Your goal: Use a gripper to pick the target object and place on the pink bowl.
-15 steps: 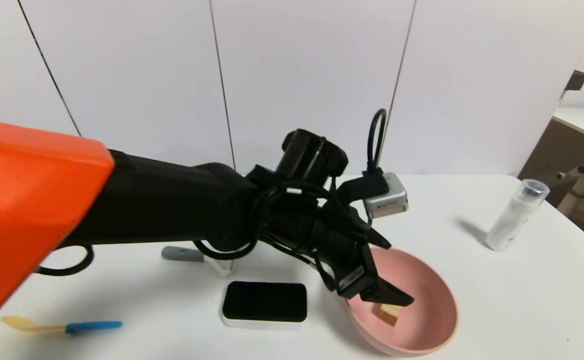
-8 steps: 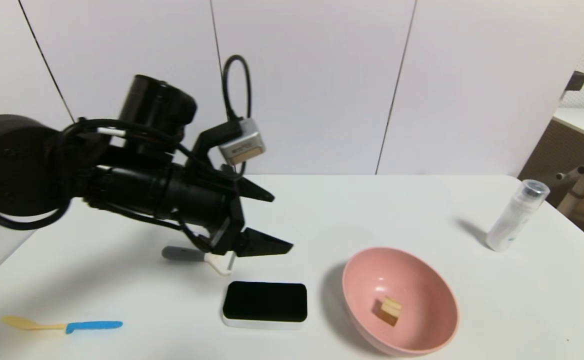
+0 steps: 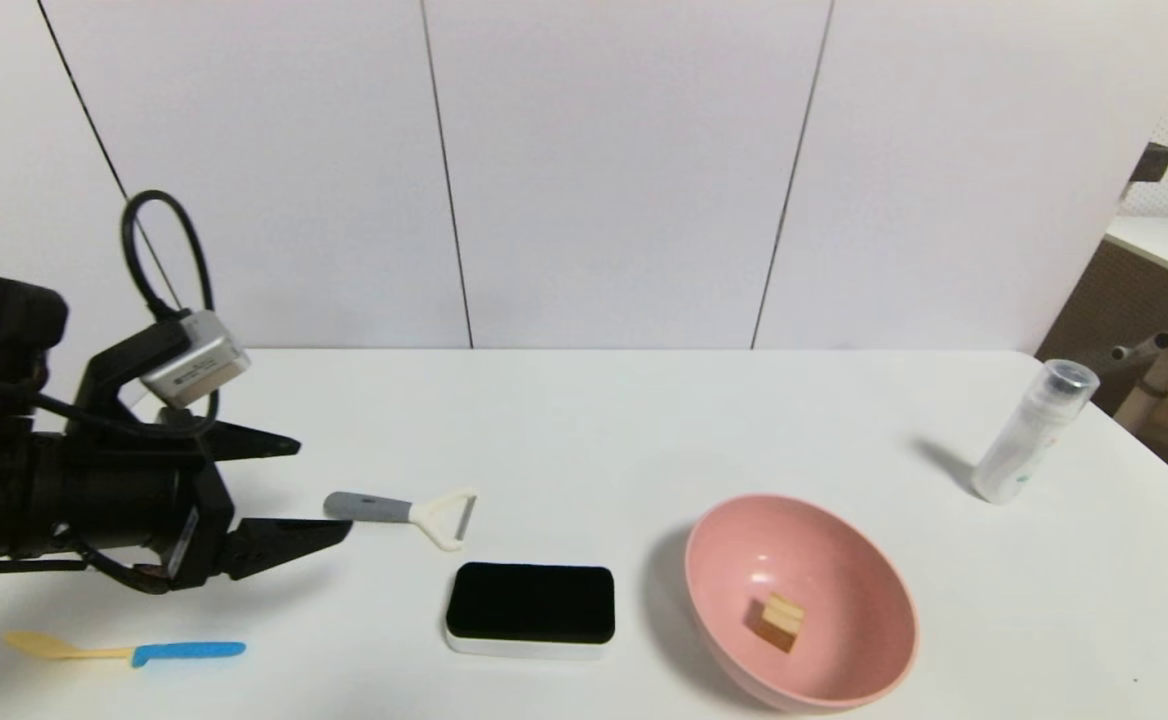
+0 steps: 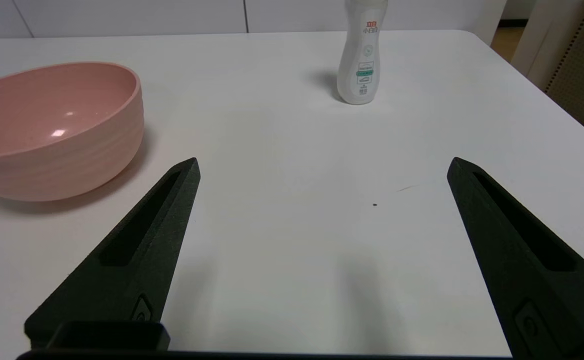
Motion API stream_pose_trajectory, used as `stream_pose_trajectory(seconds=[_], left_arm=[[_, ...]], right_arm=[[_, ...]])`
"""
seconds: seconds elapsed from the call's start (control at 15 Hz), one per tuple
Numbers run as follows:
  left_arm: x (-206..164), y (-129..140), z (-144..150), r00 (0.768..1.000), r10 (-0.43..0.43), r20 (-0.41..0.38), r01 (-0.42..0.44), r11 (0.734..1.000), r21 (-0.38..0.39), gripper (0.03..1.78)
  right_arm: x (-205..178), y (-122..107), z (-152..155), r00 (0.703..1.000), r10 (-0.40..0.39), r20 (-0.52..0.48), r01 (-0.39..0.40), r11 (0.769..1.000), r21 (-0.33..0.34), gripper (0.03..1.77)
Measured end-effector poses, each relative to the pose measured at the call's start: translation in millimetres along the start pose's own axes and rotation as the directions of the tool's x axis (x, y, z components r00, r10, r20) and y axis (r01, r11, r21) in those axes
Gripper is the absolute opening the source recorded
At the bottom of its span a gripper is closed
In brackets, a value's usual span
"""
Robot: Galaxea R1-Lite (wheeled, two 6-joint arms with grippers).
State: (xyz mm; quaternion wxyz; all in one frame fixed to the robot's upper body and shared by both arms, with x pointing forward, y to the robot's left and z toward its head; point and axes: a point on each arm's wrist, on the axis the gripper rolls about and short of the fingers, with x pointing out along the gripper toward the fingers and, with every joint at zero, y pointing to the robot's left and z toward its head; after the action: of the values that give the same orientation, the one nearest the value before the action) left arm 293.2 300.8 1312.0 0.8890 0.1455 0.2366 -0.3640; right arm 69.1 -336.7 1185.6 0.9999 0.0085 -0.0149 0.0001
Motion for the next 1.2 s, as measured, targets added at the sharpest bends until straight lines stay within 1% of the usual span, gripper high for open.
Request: stream_pose_trajectory(seconds=[0.07,0.2,0.4,0.53,0.6,0.67,0.8,0.93,1.07,1.2], left_arm=[[-11.3,1.1,-6.4,0.999,0.053,0.007,-0.052,0.998,-0.020,1.67],[-36.0,-2.7,-18.0,0.987,0.154,0.034,-0.151,0.986,-0.069,1.67],[-67.3,-23.1,-38.0,0.949,0.297,0.105,-0.278,0.946,-0.170,1.68],[-84.0,-42.6,-47.4,0.906,0.388,0.168,-0.345,0.909,-0.235,1.69],[-91.9,-52.1,-50.2,0.880,0.430,0.200,-0.378,0.891,-0.252,1.69],[-99.8,-62.4,-53.1,0.852,0.469,0.232,-0.411,0.874,-0.260,1.69],[-112.8,-81.9,-58.7,0.801,0.522,0.294,-0.456,0.850,-0.265,1.69],[-122.9,-102.3,-69.0,0.742,0.571,0.350,-0.506,0.821,-0.265,1.69],[-127.3,-118.7,-83.2,0.700,0.598,0.391,-0.538,0.801,-0.262,1.69],[-127.6,-129.5,-99.9,0.676,0.608,0.415,-0.551,0.792,-0.263,1.69]], right_arm=[[0.0,0.0,0.0,1.000,0.000,0.000,0.000,1.000,-0.001,1.71],[0.0,0.0,0.0,1.000,0.000,0.000,0.000,1.000,0.000,1.71],[0.0,0.0,0.0,1.000,0.000,0.000,0.000,1.000,-0.001,1.71],[0.0,0.0,0.0,1.000,0.001,0.000,-0.001,1.000,-0.001,1.71],[0.0,0.0,0.0,1.000,0.000,0.000,0.000,1.000,-0.001,1.71],[0.0,0.0,0.0,1.000,0.000,0.000,0.000,1.000,-0.001,1.71],[0.0,0.0,0.0,1.000,0.000,0.000,0.000,1.000,0.000,1.71],[0.0,0.0,0.0,1.000,0.000,0.000,0.000,1.000,-0.001,1.71],[0.0,0.0,0.0,1.000,0.000,0.000,0.000,1.000,-0.001,1.71],[0.0,0.0,0.0,1.000,0.000,0.000,0.000,1.000,-0.001,1.71]])
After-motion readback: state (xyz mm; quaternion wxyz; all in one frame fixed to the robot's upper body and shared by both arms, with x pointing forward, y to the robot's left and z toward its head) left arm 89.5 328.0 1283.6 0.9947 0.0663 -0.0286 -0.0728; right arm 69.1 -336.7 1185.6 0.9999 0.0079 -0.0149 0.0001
